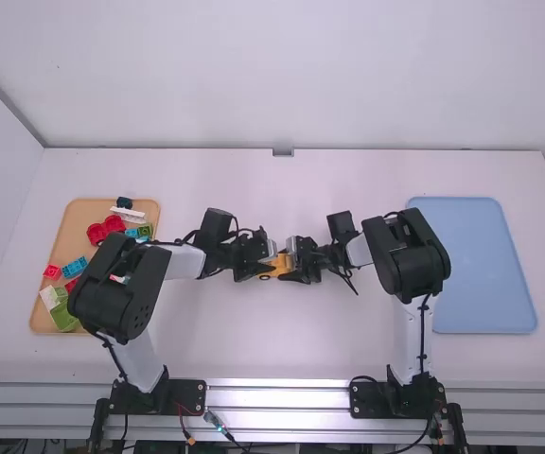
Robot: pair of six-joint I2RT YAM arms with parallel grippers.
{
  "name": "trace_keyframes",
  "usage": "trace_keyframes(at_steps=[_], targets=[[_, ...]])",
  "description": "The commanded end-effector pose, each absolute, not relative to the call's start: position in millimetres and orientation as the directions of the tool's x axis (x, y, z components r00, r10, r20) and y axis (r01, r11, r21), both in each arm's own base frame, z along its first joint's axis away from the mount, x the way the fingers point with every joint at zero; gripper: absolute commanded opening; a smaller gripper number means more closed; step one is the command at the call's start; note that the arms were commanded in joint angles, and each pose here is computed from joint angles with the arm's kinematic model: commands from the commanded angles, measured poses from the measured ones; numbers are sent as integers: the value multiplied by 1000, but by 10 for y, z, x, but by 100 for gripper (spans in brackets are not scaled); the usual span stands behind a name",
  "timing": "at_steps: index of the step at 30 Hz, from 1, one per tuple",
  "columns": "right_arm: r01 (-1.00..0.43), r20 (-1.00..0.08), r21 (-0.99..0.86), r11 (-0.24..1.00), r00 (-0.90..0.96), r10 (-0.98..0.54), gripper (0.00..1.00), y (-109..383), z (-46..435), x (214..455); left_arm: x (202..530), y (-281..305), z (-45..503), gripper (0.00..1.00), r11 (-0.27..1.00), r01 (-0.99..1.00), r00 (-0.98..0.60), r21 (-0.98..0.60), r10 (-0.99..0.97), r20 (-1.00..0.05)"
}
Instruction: Assemble lego blocks to make yellow taxi
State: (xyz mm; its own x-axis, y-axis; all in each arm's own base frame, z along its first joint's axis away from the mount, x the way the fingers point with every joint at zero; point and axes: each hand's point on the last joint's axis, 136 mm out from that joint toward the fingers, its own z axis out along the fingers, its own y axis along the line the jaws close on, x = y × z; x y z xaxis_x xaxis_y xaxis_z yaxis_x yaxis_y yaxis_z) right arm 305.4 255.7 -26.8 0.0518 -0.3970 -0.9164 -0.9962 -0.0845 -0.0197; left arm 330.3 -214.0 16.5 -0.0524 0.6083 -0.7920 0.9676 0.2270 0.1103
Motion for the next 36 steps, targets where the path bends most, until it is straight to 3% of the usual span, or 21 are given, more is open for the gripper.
trace_keyframes(at_steps=[1,6,11,15,16,17,24,30,36], targets=[[-997,-892,43,-60,-11,-453,54,2513,-438,2973,3406,-2032,185,40,274,948,-57,161,645,-762],[-997,-891,44,-60,-12,-453,54,2513,-439,2972,3431,-2040,207,43,276,945,-46,174,641,-766],[-997,-891,44,-60,-12,-453,54,2513,-439,2972,3474,-2052,267,65,289,939,-40,185,630,-776],[-997,-891,44,-60,-12,-453,54,2513,-439,2972,3526,-2066,387,69,307,930,-30,203,613,-790],[-997,-891,44,-60,-12,-454,54,2512,-440,2972,3538,-2056,441,88,311,926,-23,212,609,-793],[-997,-891,44,-60,-12,-453,54,2513,-439,2971,3553,-2031,500,99,320,923,-23,215,602,-798],[-999,-873,28,-39,-6,-488,54,2484,-499,3018,3420,-1883,1145,99,320,933,-2,165,463,-886],[-1000,-870,16,-26,0,-494,54,2474,-494,3065,3463,-1410,1427,99,441,880,-55,175,461,-886],[-987,-831,63,149,-135,-540,53,2280,-388,3452,3578,-960,1457,99,557,810,-121,185,468,-876]])
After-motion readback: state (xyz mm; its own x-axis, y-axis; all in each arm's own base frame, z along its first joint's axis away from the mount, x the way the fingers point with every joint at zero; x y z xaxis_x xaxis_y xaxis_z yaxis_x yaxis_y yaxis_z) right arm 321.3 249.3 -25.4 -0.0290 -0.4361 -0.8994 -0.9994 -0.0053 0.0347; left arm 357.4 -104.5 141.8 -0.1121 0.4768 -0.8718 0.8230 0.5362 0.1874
